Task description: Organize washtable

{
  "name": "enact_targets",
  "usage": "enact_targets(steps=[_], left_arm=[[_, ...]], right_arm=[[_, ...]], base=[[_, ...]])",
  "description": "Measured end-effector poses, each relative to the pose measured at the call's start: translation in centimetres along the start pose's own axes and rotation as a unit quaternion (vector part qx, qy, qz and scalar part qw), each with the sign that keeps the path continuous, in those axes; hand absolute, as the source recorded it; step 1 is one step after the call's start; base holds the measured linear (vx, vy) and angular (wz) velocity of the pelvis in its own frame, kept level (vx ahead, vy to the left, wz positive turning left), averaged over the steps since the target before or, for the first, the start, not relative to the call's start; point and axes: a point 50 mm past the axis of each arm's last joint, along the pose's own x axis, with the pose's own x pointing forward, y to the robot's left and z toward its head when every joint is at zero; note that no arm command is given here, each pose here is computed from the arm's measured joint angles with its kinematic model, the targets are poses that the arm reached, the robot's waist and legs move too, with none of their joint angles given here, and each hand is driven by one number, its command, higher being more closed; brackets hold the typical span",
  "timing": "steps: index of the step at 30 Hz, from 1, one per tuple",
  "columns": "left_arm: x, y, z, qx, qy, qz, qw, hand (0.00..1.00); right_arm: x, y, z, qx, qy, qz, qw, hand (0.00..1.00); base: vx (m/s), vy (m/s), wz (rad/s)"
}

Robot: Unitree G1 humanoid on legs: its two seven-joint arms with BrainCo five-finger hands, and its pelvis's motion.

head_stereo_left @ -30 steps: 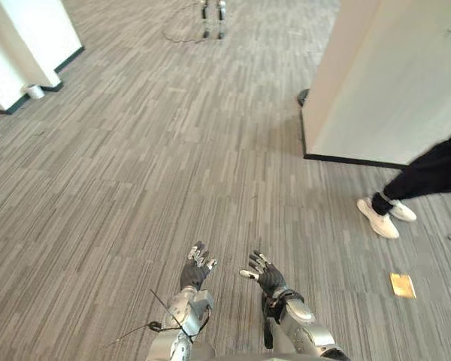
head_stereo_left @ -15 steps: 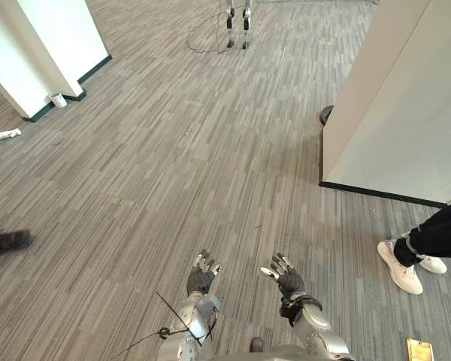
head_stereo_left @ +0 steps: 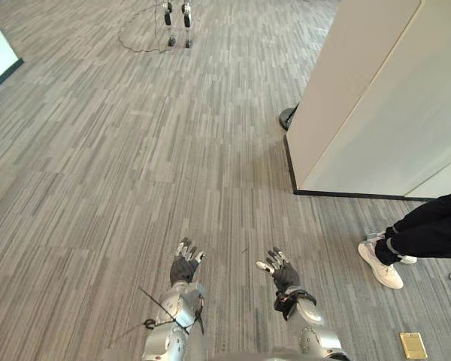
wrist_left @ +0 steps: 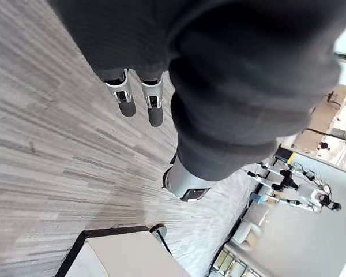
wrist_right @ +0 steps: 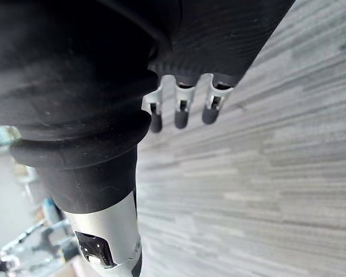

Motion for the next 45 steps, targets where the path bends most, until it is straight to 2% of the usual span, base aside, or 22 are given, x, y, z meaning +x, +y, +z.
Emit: enact_targets(steps=[3,6,9,11,12,18,24,30,36,40,42,45], left_arm=[[0.1,1.4,0.7,0.022,-0.011,0.022,0.999,0.0],[0.1,1.4,0.6,0.026,-0.009,0.018,0.999,0.0],[0.0,0.9,0.1,0.035,0.0,0.001,0.999,0.0],[0.0,0.3,-0.9,0.016,0.017,0.005,1.0,0.0],[-1.2,-0.2,-5.4,0.008,0.119,-0.022,0.993,0.0],[-1.2,0.0,-5.3,0.007,0.117,-0.019,0.993,0.0],[-1.2,0.0,-5.3,-0.015,0.121,-0.013,0.993,0.0],[-1.4,0.0,-4.6,-0.063,0.103,-0.007,0.993,0.0],[-1.8,2.2,-4.2,-0.082,0.084,0.054,0.992,0.0],[-3.1,4.3,-4.9,-0.058,0.095,0.089,0.99,0.0],[-3.3,4.9,-4.9,-0.031,0.099,0.091,0.99,0.0],[-3.1,4.3,-4.9,-0.023,0.099,0.073,0.992,0.0]], right_arm=[[-0.1,1.1,-0.6,0.013,0.009,0.017,1.0,0.0],[-0.1,1.8,-0.7,0.012,0.007,0.032,0.999,0.0],[-0.2,0.6,-0.6,0.017,0.005,0.014,1.0,0.0],[-0.2,-0.7,-0.4,-0.002,0.006,0.002,1.0,0.0],[-0.4,-0.9,-1.0,0.004,0.019,-0.002,1.0,0.0],[-0.5,-1.2,-1.1,0.004,0.019,-0.006,1.0,0.0],[-1.2,-3.8,-1.0,0.014,0.014,-0.08,0.997,0.0],[-1.5,-5.8,-0.2,-0.019,-0.001,-0.14,0.99,0.0],[0.6,-2.9,1.9,-0.055,-0.028,-0.082,0.995,0.0],[0.5,-1.2,0.6,-0.073,-0.004,-0.032,0.997,0.0],[0.1,-0.9,-0.4,-0.063,0.012,-0.017,0.998,0.0],[0.0,-1.1,-0.4,-0.046,0.015,-0.013,0.999,0.0]], base=[[0.32,0.224,-0.05],[0.3,0.063,0.01],[0.41,-0.083,0.42],[0.27,-0.05,0.24],[0.1,0.011,-0.04],[0.0,0.0,-0.04],[0.0,0.0,0.1],[0.05,0.032,0.72],[0.01,0.138,0.5],[0.08,0.172,0.19],[0.25,0.053,0.36],[0.32,0.0,0.43]])
